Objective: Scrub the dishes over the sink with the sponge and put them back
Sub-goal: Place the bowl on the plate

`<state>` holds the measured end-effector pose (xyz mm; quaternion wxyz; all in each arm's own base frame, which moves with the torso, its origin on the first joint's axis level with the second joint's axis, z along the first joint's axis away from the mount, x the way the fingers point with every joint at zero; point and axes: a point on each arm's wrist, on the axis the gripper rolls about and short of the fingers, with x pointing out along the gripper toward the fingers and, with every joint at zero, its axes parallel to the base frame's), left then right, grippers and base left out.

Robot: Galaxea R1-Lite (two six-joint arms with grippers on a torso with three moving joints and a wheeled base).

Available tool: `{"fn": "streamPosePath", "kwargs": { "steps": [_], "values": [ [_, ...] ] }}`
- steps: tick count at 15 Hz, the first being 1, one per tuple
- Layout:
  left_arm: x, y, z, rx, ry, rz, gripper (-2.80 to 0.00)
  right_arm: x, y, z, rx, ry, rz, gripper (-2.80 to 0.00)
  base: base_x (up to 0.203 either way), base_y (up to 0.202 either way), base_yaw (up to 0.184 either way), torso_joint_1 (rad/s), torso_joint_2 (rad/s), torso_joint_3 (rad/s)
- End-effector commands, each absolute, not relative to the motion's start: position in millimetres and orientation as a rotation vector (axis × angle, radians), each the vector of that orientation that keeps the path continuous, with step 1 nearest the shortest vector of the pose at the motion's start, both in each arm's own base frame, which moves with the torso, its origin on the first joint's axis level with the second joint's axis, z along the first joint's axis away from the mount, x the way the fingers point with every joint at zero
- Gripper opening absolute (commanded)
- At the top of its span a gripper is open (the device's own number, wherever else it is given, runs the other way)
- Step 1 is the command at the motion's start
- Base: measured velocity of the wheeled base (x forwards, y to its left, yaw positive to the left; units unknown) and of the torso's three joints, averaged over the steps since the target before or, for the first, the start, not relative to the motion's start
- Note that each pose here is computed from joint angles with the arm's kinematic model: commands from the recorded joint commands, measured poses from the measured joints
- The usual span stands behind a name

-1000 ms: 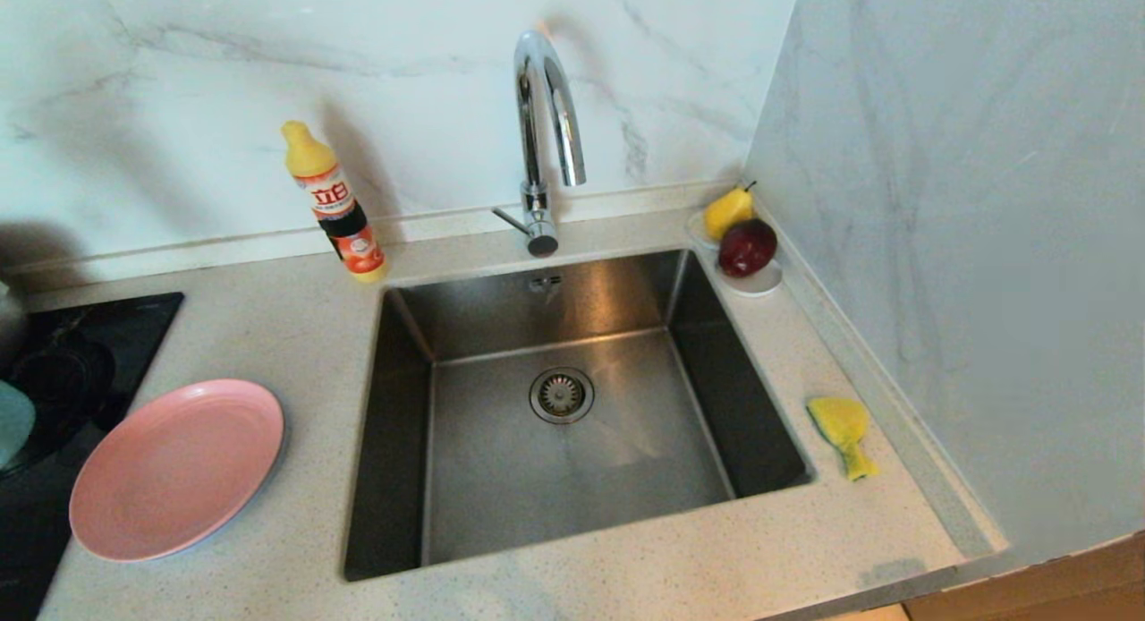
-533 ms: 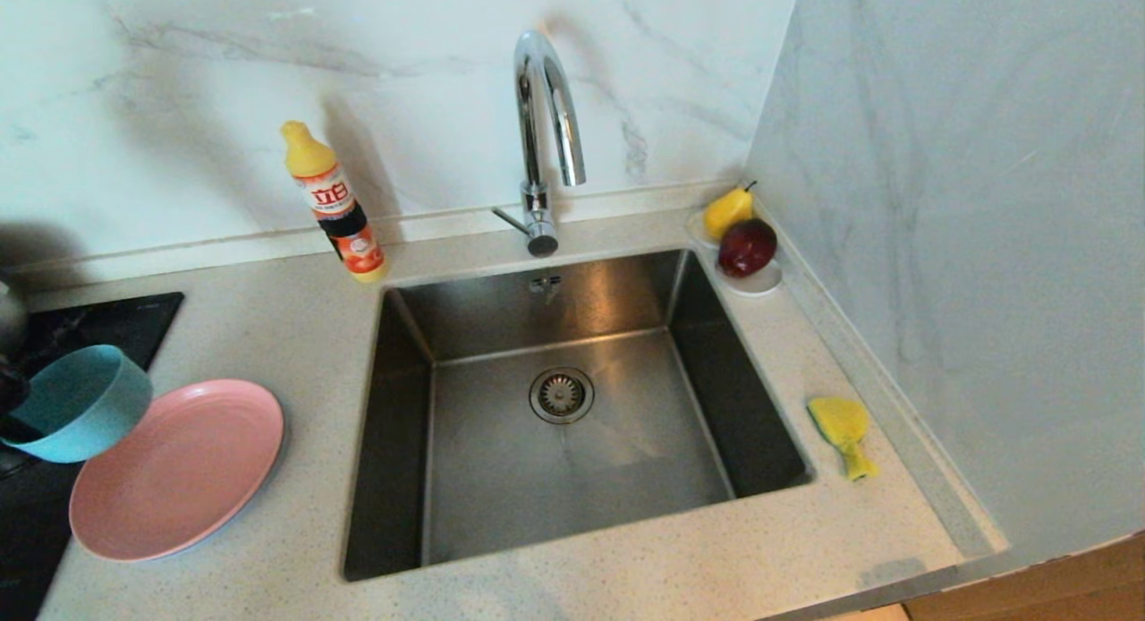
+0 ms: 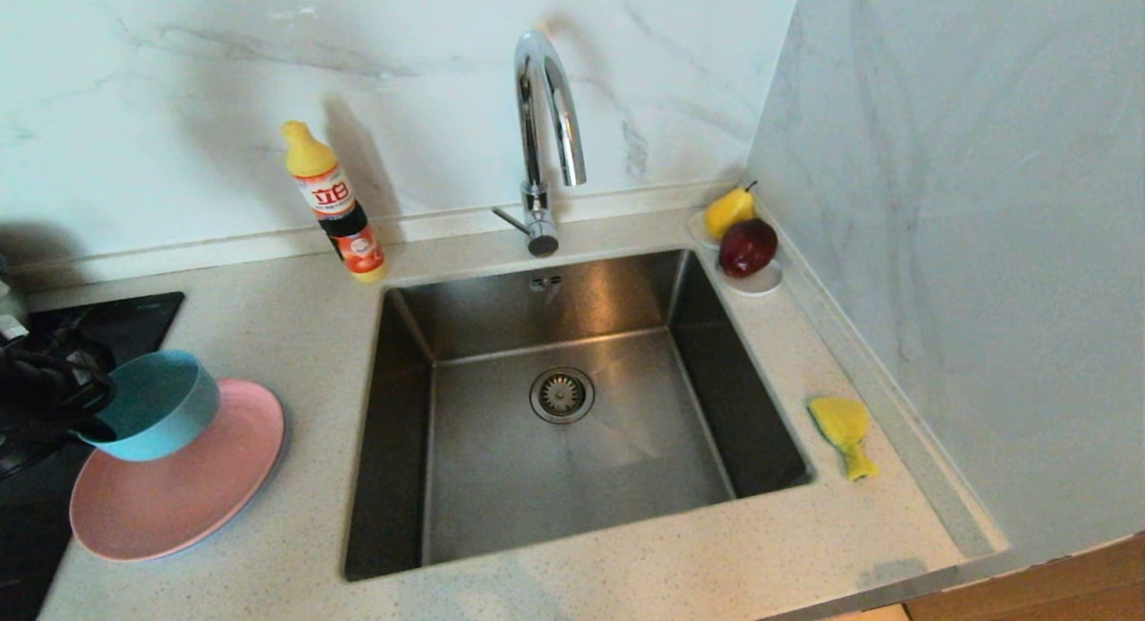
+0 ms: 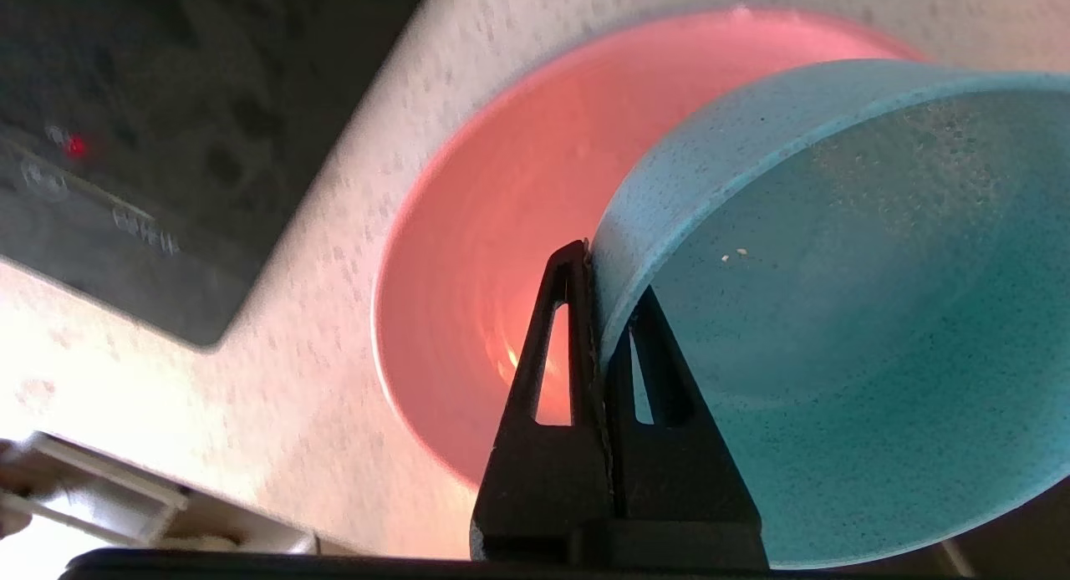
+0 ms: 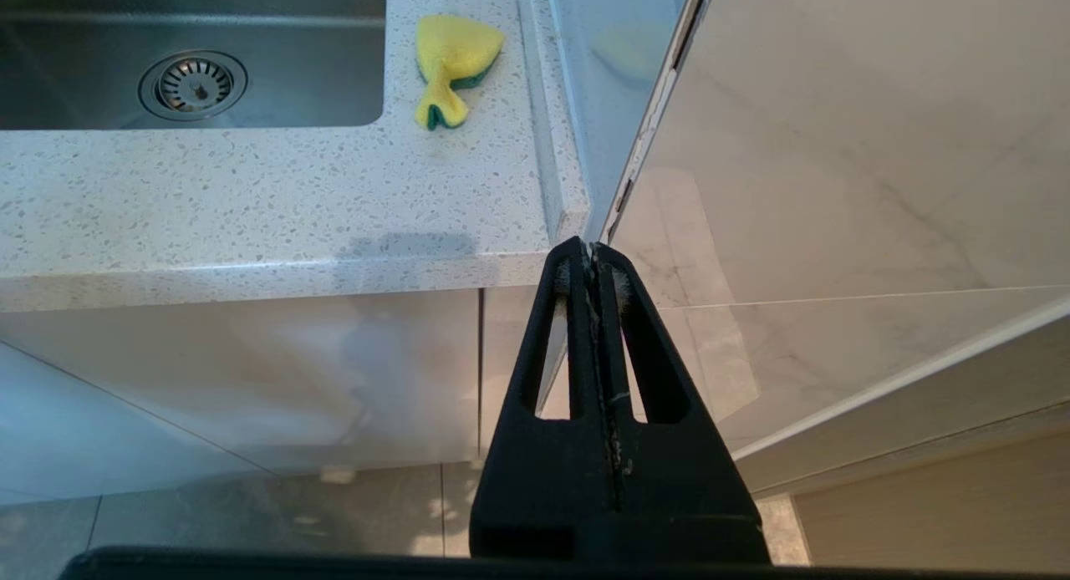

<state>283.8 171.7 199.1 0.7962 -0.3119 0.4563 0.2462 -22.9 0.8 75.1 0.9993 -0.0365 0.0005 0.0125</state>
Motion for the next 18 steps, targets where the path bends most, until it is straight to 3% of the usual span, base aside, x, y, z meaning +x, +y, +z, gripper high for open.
{"fn": "streamPosePath", "kwargs": {
  "steps": [1,18],
  "values": [
    [290,165,189,-0.654,1.006,0.528,-2.8,-23,1,75,-0.074,0.002,0.025,-2.8,0.0,0.0,0.0,0.0,0.0,0.0],
    [298,153,179,-0.597,0.966,0.559,-2.8,-23,1,75,-0.074,0.002,0.025,-2.8,0.0,0.0,0.0,0.0,0.0,0.0]
  ]
}}
